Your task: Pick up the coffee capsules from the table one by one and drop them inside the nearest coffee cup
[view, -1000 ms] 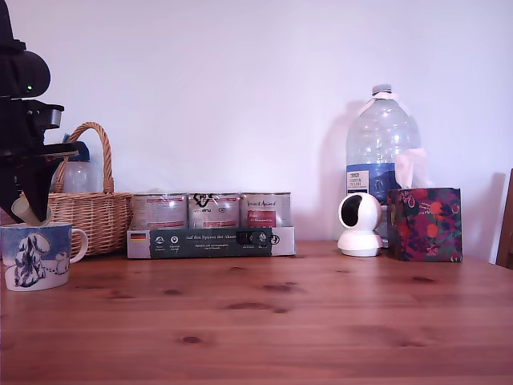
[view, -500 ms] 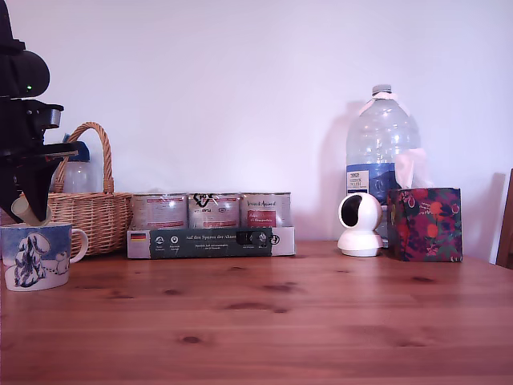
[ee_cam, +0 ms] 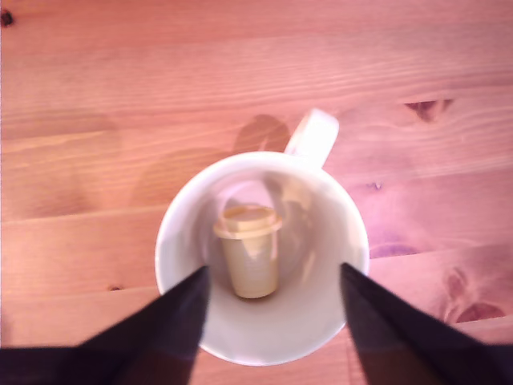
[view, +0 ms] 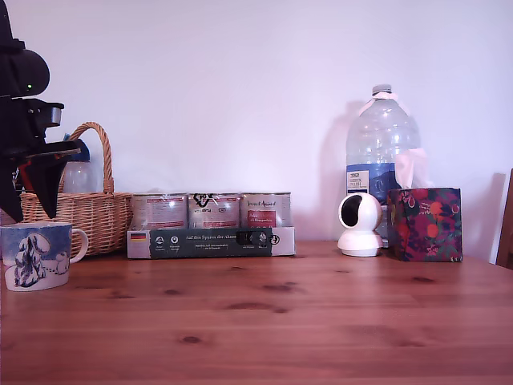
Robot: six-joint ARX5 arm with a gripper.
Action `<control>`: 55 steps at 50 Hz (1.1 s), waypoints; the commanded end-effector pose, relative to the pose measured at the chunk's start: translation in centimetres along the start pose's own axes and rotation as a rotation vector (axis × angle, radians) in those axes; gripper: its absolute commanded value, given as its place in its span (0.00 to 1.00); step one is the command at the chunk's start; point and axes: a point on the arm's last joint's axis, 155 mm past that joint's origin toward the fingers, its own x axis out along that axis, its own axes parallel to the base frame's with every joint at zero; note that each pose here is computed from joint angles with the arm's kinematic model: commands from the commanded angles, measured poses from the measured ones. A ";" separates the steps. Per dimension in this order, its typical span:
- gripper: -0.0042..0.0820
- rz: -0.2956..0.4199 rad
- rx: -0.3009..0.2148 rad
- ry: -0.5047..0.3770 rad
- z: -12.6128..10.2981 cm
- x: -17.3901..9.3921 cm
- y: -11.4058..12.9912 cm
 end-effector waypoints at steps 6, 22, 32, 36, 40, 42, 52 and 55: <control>0.95 -0.005 0.002 0.012 -0.1 0.4 -0.1; 0.59 -0.008 0.026 0.010 -0.2 -0.7 -0.7; 0.04 -0.043 0.056 -0.099 1.7 -3.7 -1.8; 0.03 -0.046 0.064 -0.147 2.5 -5.2 -2.0; 0.03 -0.058 0.073 -0.202 3.2 -7.0 -2.4; 0.03 -0.066 0.078 -0.227 3.5 -7.9 -2.7; 0.03 -0.081 0.106 -0.381 5.3 -13.0 -3.6; 0.03 -0.086 0.116 -0.418 5.5 -14.5 -4.1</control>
